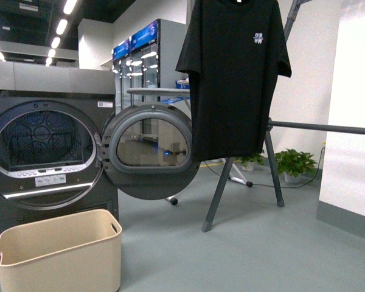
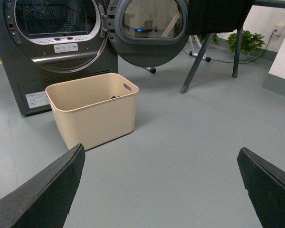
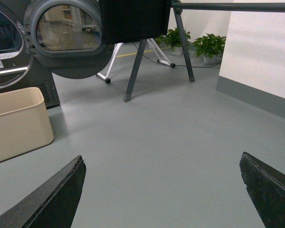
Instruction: Move hamper under clothes hanger
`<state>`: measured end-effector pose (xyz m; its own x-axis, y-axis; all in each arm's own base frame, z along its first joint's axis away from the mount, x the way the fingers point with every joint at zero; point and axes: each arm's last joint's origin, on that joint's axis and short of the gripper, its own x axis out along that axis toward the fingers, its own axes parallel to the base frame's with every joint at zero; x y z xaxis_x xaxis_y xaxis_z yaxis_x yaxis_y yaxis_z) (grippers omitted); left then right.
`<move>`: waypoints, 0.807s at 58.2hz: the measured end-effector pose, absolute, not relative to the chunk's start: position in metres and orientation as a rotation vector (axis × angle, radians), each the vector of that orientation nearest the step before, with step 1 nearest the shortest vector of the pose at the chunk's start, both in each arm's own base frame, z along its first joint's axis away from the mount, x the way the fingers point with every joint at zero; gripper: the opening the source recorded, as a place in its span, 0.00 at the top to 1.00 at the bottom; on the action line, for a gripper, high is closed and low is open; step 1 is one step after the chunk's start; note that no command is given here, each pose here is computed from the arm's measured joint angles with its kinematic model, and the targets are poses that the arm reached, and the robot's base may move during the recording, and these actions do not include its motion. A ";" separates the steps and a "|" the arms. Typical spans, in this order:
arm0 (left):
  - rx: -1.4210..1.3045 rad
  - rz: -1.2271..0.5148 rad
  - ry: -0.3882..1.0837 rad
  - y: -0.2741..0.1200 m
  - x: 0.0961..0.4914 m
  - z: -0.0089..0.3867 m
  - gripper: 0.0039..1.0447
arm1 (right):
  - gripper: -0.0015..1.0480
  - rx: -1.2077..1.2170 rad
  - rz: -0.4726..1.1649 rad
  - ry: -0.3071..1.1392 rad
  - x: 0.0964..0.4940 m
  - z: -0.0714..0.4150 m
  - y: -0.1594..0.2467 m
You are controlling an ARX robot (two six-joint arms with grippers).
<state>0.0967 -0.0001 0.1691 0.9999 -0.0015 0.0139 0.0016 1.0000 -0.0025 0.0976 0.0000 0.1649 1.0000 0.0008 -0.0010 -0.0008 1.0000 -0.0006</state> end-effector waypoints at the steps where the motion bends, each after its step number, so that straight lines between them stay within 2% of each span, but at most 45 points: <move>1: -0.002 -0.003 -0.013 0.000 0.097 0.169 0.06 | 0.08 -0.001 0.001 0.002 0.098 0.165 0.000; 47: -0.002 -0.002 -0.016 0.000 0.097 0.169 0.06 | 0.08 -0.001 -0.002 0.000 0.098 0.165 0.000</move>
<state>0.0966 -0.0001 0.1693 0.9999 -0.0019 0.0162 0.0019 1.0000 -0.0025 0.0976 -0.0001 0.1650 1.0000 -0.0015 -0.0002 0.0015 1.0000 -0.0006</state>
